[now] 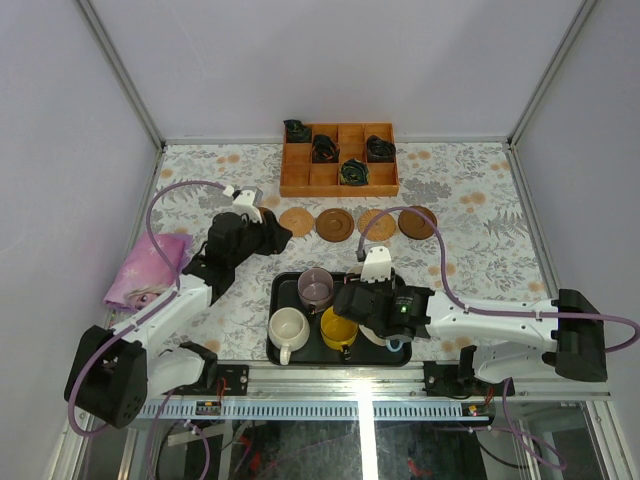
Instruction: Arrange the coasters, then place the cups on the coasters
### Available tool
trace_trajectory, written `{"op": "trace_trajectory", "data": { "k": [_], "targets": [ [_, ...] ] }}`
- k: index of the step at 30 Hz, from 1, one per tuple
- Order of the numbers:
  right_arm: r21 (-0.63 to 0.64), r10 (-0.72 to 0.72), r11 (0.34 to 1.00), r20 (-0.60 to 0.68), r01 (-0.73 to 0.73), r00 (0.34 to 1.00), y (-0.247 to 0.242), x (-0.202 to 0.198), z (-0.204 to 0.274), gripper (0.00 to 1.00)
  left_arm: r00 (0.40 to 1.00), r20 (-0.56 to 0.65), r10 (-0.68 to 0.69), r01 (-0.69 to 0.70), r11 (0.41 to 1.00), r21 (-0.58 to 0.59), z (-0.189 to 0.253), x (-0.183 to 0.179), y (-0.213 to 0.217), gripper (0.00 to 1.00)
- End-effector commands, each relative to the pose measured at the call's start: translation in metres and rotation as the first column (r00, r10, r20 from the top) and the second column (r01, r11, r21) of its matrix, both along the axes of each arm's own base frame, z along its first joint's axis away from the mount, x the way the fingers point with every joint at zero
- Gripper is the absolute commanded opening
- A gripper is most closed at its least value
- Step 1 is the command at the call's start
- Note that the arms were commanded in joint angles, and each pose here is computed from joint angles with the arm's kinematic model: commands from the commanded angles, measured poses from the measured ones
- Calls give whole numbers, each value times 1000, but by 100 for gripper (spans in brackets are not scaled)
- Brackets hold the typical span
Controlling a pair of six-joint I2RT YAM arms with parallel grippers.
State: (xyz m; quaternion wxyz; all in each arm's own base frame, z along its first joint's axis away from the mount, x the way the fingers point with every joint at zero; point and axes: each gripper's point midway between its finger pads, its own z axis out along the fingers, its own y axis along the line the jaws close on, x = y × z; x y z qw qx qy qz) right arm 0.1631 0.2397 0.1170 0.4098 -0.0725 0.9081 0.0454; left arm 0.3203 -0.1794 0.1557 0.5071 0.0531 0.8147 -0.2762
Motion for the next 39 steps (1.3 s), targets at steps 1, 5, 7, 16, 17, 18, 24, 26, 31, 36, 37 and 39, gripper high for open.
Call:
{"op": "trace_trajectory", "data": {
  "k": [1, 5, 7, 16, 17, 18, 24, 26, 31, 36, 37, 39],
  "targets": [
    [67, -82, 995, 71, 77, 994, 4, 14, 19, 58, 1000, 1, -13, 13, 1000, -6, -4, -2, -3, 47],
    [65, -81, 995, 30, 79, 996, 4, 16, 8, 58, 1000, -4, -17, 17, 1000, -5, -6, -2, -4, 47],
    [77, -68, 995, 4, 67, 998, 8, 16, 1, 58, 1000, -3, -17, 17, 1000, -4, -6, -2, -4, 47],
    [67, -52, 996, -66, 57, 996, 11, 13, -17, 58, 1000, -2, -17, 17, 1000, -1, -8, -1, -4, 48],
    [64, -52, 996, -74, 57, 996, 11, 11, -19, 58, 1000, -2, -17, 17, 1000, -1, -8, -1, -4, 48],
    [63, -51, 996, -83, 56, 995, 11, 10, -21, 58, 1000, -2, -16, 16, 1000, -1, -8, -1, -4, 47],
    [50, -61, 996, -122, 68, 991, 7, 3, -33, 57, 1000, -3, -16, 16, 1000, -2, -9, -1, -4, 47],
    [44, -70, 996, -124, 76, 990, 5, 3, -36, 53, 1000, -5, -17, 17, 1000, -3, -10, -1, -4, 48],
    [26, -86, 996, -118, 90, 989, 2, 4, -41, 41, 1000, -6, -20, 20, 1000, -5, -10, -1, -5, 47],
    [-8, -93, 996, -118, 92, 989, -1, 5, -48, 29, 1000, -3, -19, 19, 1000, -6, -9, -1, -5, 48],
    [-18, -95, 995, -120, 93, 988, -2, 5, -51, 27, 1000, -5, -20, 20, 1000, -6, -10, -1, -5, 48],
    [-36, -99, 995, -125, 95, 987, -3, 5, -55, 13, 1000, -7, -19, 19, 1000, -5, -10, -1, -5, 48]
  ]
}}
